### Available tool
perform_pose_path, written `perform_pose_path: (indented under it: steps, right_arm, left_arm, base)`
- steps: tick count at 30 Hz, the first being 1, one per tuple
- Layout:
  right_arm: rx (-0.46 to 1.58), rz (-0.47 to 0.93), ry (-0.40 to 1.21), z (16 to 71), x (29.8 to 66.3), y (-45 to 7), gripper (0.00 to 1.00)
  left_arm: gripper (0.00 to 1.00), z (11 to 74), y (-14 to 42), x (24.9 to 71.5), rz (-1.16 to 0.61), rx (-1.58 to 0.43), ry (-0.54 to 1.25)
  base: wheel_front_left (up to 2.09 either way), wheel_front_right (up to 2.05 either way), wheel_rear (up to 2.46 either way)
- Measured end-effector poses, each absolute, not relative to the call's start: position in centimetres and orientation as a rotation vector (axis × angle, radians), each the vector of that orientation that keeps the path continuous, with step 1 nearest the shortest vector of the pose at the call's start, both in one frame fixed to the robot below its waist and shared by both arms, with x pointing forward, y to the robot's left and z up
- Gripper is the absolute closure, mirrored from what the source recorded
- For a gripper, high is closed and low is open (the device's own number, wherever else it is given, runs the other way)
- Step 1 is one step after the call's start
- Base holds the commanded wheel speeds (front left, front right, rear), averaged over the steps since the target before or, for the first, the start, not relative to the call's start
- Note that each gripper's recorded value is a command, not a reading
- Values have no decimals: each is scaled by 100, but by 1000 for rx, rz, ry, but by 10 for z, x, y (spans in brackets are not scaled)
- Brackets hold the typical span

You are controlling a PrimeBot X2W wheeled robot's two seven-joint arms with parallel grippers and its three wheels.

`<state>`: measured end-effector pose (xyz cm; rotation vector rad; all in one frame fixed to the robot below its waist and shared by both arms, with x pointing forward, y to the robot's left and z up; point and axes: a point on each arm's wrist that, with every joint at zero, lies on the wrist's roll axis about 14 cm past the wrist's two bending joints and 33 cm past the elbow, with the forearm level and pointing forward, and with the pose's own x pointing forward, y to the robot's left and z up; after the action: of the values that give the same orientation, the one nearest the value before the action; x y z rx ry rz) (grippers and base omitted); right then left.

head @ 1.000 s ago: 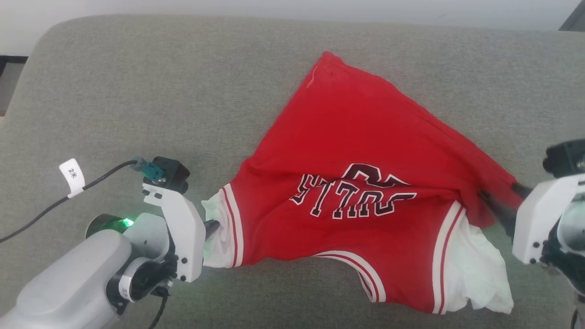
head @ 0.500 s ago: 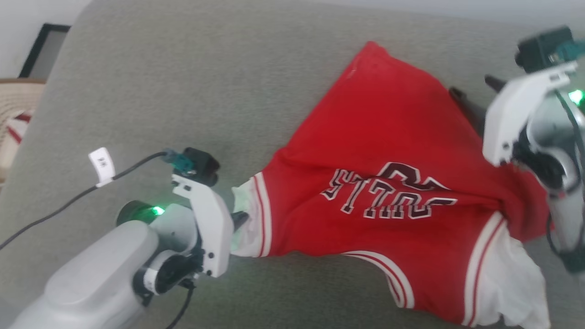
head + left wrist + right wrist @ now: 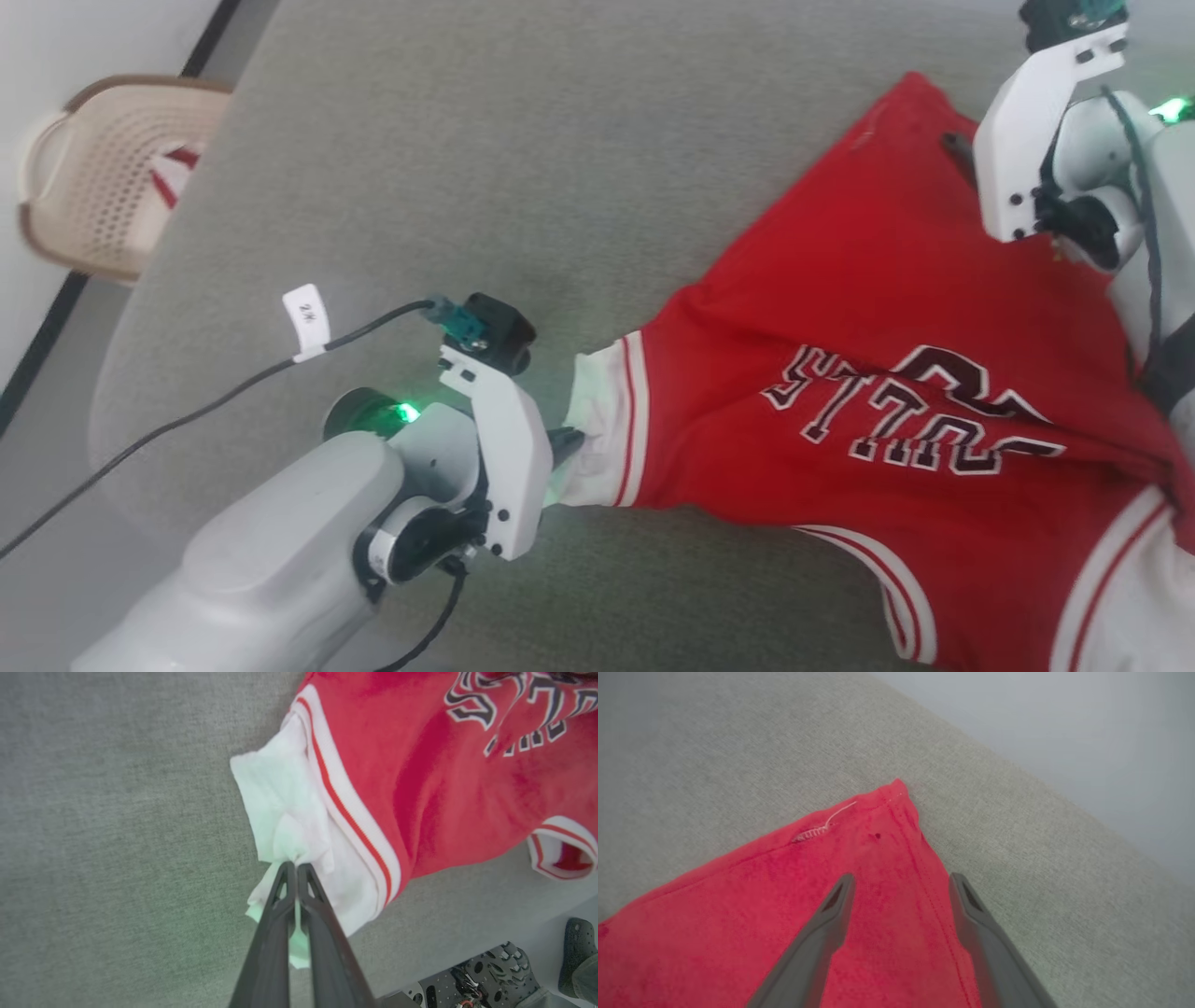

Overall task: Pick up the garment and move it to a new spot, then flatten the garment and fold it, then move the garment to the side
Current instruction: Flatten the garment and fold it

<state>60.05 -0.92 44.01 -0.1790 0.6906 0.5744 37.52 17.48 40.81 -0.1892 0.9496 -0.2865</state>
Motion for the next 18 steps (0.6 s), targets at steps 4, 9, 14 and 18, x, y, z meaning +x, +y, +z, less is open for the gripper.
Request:
perform_pose_path:
  steps: [4,9,14,18]
  right_arm:
    - [-230,561,764,419,610,-5,0]
    - [-273,567,812,401,615,3,0]
    - [-327,568,855,386,618,4,0]
    - [-341,557,929,375,615,1,0]
  left_arm:
    - [100,404,177,373,-274,-206,956]
    - [100,397,180,371,-261,-219,965]
    - [100,390,181,371,-259,-230,977]
    - [100,387,183,371,-253,-234,984]
  base:
    - [0,0,0]
    - [0,0,0]
    - [0,0,0]
    - [0,0,0]
